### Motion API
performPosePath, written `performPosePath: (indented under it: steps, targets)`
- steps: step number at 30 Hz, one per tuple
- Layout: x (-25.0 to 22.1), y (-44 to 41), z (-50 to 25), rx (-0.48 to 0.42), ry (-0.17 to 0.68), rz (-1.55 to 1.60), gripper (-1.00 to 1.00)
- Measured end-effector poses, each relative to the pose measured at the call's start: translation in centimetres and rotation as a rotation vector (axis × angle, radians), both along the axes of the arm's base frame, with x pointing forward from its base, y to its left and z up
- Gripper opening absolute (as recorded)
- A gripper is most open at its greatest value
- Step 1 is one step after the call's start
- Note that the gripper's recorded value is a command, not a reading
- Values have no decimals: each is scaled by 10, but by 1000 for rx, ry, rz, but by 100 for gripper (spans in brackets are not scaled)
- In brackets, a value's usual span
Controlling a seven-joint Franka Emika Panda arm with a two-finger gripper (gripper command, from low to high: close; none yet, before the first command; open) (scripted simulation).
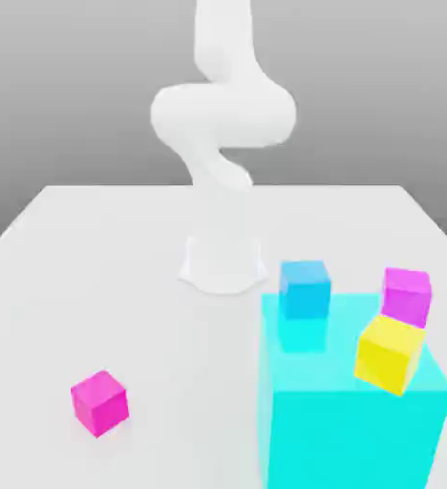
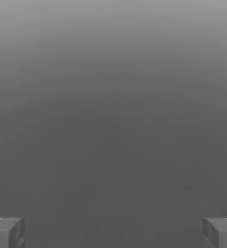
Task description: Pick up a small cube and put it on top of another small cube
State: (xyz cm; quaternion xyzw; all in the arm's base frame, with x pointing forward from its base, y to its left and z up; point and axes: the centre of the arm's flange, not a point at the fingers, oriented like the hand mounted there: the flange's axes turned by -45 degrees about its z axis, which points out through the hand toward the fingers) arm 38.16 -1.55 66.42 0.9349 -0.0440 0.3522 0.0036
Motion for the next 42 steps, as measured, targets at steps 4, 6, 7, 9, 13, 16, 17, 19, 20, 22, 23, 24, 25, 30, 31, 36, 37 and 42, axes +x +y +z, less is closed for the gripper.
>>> performPosePath:
  steps: [4, 6, 7, 9, 13, 16, 17, 19, 20, 22, 23, 24, 25, 30, 31, 36, 37, 42]
  targets:
    - [43, -32, -83, 35, 129, -122, 0]
    - [57, -49, -125, 54, 191, -181, 0]
    - [62, -58, -147, 65, 221, -211, 0]
    - [68, -75, -190, 87, 282, -270, 0]
    - [66, -108, -276, 138, 401, -388, 0]
    - [53, -129, -340, 181, 489, -475, 0]
    - [47, -136, -360, 198, 518, -507, 0]
    - [30, -150, -400, 233, 574, -575, 0]
    - [20, -155, -419, 250, 603, -605, 0]
    - [5, -157, -454, 279, 653, -647, 0]
    - [2, -157, -468, 284, 664, -655, 0]
    - [0, -157, -480, 287, 669, -659, 0]
    - [0, -157, -491, 289, 672, -662, 0]
    - [-2, -157, -524, 289, 674, -664, -100]
    - [-2, -157, -524, 289, 674, -664, -100]
    - [-2, -157, -520, 289, 673, -664, -100]
    - [-1, -157, -511, 290, 674, -664, -100]
    - [6, -148, -457, 286, 674, -652, -100]
